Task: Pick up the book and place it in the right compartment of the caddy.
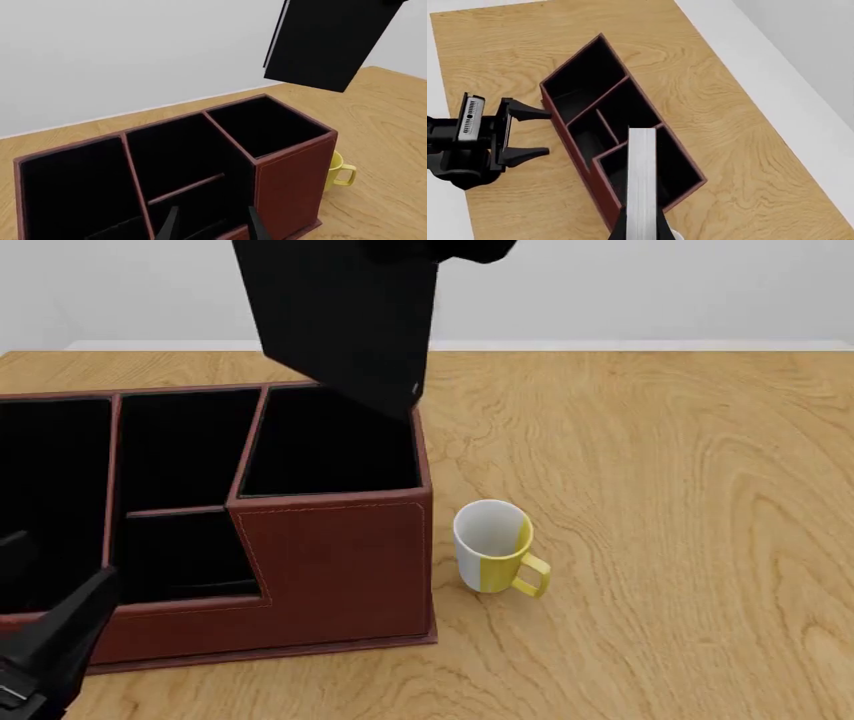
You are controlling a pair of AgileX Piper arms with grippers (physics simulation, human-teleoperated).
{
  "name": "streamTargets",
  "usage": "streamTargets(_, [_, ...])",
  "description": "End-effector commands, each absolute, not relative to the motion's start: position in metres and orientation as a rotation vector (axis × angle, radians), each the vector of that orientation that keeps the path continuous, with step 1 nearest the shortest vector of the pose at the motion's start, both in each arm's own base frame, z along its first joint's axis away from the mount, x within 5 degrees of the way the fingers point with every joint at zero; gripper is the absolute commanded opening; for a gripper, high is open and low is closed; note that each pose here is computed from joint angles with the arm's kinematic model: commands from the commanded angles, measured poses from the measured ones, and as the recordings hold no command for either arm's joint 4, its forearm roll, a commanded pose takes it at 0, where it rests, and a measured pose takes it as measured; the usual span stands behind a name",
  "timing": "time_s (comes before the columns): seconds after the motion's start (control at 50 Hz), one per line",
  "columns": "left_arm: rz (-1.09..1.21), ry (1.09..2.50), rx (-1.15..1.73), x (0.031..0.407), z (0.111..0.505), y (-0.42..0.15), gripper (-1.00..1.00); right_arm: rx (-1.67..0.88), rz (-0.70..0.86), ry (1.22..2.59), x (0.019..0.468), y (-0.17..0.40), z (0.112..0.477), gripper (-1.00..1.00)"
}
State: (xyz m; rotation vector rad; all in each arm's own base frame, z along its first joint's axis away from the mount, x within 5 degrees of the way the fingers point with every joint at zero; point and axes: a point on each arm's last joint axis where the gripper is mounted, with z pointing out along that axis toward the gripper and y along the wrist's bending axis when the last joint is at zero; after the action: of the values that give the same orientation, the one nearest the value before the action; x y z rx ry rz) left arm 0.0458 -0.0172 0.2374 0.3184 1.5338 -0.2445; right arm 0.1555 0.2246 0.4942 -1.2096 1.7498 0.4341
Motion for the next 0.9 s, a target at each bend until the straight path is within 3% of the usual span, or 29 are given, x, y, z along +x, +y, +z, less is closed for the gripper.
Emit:
streamTargets(0.02, [-0.243, 1.538, 0.314, 0.046, 0.236, -0.017, 1.00, -1.137, 0.452, 1.761, 0.167, 0.230, 0.495, -1.00])
streamTargets(0.9, [-0.225, 1.545, 0.286, 0.047, 0.234, -0.016, 1.00, -1.075, 0.436, 1.830, 0.203, 0.253, 0.450, -1.00])
